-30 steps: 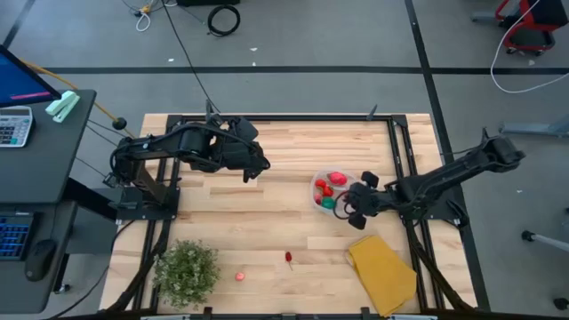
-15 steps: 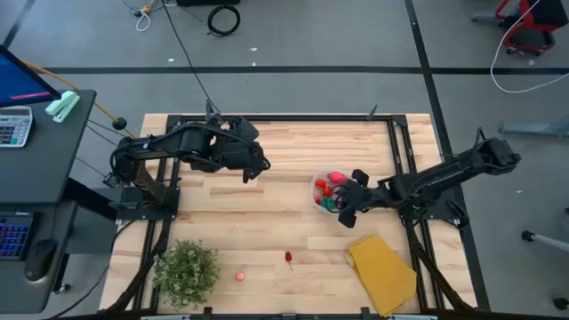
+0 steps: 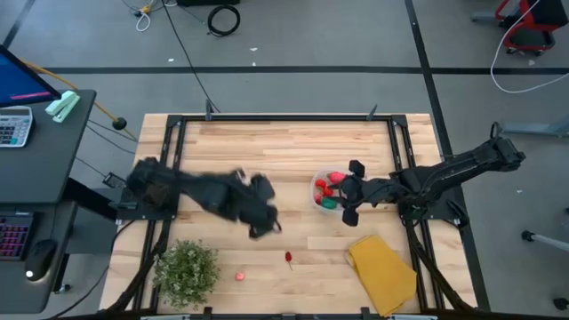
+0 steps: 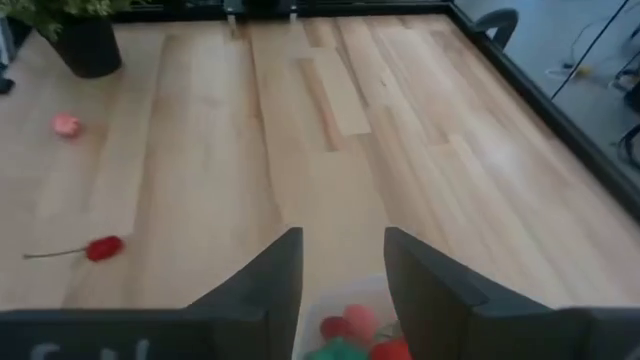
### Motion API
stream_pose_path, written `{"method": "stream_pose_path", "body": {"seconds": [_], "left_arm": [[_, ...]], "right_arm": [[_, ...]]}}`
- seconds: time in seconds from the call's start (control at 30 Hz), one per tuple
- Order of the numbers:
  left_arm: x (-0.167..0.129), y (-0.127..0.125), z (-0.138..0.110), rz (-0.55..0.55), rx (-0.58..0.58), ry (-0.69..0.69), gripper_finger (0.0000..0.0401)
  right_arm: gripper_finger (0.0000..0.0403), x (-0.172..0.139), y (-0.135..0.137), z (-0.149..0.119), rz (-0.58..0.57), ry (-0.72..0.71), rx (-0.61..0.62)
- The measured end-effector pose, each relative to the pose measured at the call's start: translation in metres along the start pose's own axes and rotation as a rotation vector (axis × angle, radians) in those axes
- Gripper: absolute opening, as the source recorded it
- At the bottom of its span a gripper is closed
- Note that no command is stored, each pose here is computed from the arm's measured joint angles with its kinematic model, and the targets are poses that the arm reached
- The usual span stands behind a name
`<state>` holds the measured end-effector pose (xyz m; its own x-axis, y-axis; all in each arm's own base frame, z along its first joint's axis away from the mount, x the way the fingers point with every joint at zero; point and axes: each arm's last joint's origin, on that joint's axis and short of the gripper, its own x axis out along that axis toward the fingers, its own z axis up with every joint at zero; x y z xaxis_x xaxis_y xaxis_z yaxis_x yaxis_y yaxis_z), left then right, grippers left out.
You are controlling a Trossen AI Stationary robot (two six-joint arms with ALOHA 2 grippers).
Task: Pick and placing Produce into tupperware
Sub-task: Put the pink peach into the transparent container
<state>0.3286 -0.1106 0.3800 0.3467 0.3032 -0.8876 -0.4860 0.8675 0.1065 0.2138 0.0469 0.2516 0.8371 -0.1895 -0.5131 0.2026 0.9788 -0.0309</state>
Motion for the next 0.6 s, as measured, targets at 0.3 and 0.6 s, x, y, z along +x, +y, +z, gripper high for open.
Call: {"method": "stream_pose_path", "body": {"seconds": [0.3, 0.6], "left_arm": [[0.048, -0.073, -0.037, 0.028, -0.218, 0.207, 0.0079], [0.094, -0.125, -0.08, 0.063, -0.185, 0.475, 0.0116]], "right_arm": [[0.0149, 0.0, -0.006, 0.004, -0.048, -0.014, -0.167], [0.0149, -0.006, -0.012, 0.029, -0.073, -0.077, -0.213]]}}
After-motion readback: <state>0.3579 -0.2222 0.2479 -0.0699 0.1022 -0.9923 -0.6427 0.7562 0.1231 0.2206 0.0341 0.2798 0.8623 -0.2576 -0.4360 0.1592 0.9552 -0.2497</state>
